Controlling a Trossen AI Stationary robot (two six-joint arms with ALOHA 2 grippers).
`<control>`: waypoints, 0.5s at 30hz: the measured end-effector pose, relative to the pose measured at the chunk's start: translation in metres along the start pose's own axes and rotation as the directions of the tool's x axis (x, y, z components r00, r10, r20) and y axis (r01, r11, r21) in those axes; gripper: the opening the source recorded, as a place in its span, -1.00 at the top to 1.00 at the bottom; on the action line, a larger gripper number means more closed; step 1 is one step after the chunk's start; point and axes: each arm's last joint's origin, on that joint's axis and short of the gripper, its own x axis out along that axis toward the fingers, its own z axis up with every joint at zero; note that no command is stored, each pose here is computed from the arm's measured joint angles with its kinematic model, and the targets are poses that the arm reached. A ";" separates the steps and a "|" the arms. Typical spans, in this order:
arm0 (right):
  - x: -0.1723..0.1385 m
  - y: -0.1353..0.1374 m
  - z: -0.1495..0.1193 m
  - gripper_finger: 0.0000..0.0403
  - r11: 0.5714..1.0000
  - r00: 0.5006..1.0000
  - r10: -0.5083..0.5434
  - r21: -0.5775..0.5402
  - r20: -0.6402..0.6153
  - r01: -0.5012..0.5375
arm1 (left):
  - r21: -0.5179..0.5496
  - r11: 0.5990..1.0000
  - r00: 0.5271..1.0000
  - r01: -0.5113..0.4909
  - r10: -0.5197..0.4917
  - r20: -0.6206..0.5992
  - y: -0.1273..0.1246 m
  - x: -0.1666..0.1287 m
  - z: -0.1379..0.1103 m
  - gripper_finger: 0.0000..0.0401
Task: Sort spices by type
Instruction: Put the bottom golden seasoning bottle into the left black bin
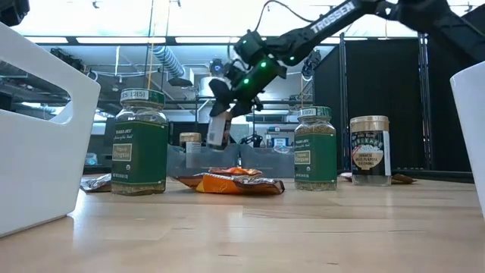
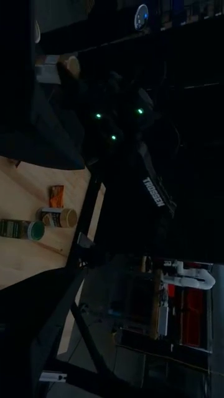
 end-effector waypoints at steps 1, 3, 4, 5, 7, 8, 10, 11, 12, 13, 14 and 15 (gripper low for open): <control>0.004 0.001 -0.001 -0.43 1.000 1.000 -0.001 -0.004 -0.024 0.001 | 0.000 1.000 1.000 0.000 0.000 0.000 0.000 0.000 0.000 -0.34; 0.011 0.002 -0.002 -0.43 1.000 0.997 -0.010 -0.014 -0.075 0.009 | -0.001 1.000 1.000 0.000 0.000 0.000 0.000 0.000 0.000 -0.34; 0.015 0.002 -0.003 -0.43 1.000 0.995 -0.015 -0.020 -0.097 0.013 | 0.000 1.000 1.000 0.001 -0.001 0.000 0.000 0.000 0.000 -0.34; 0.018 0.002 -0.004 -0.43 1.000 0.992 -0.017 -0.025 -0.123 0.014 | -0.001 1.000 1.000 0.001 -0.001 0.000 0.000 0.000 0.000 -0.34; 0.024 -0.001 -0.007 -0.43 0.999 0.985 -0.025 -0.032 -0.168 0.020 | 0.000 1.000 1.000 0.001 -0.001 0.000 0.000 0.000 0.000 -0.34; 0.028 -0.003 -0.009 -0.43 0.999 0.982 -0.028 -0.038 -0.187 0.022 | 0.002 1.000 1.000 0.001 -0.001 0.000 0.000 0.000 0.000 -0.34; 0.034 -0.007 -0.014 -0.43 0.999 0.974 -0.033 -0.041 -0.224 0.025 | 0.002 1.000 1.000 0.001 -0.001 0.000 0.000 0.000 0.000 -0.34; 0.035 -0.009 -0.016 -0.43 0.999 0.971 -0.030 -0.038 -0.238 0.022 | 0.002 1.000 1.000 -0.001 0.001 0.000 0.000 0.001 0.000 -0.34; 0.036 -0.011 -0.016 -0.43 0.999 0.970 -0.029 -0.034 -0.240 0.022 | 0.003 1.000 1.000 -0.004 0.004 0.000 0.000 0.001 0.000 -0.34; 0.036 -0.012 -0.016 -0.43 0.999 0.971 -0.033 -0.032 -0.238 0.026 | 0.003 1.000 1.000 -0.006 0.006 0.000 0.000 0.002 0.000 -0.34; 0.036 -0.013 -0.015 -0.43 0.999 0.972 -0.033 -0.032 -0.234 0.027 | 0.004 1.000 1.000 -0.009 0.009 0.001 0.000 0.002 0.000 -0.34; 0.036 -0.014 -0.015 -0.43 0.999 0.972 -0.034 -0.035 -0.232 0.026 | 0.004 1.000 1.000 -0.010 0.010 0.001 0.000 0.002 0.000 -0.34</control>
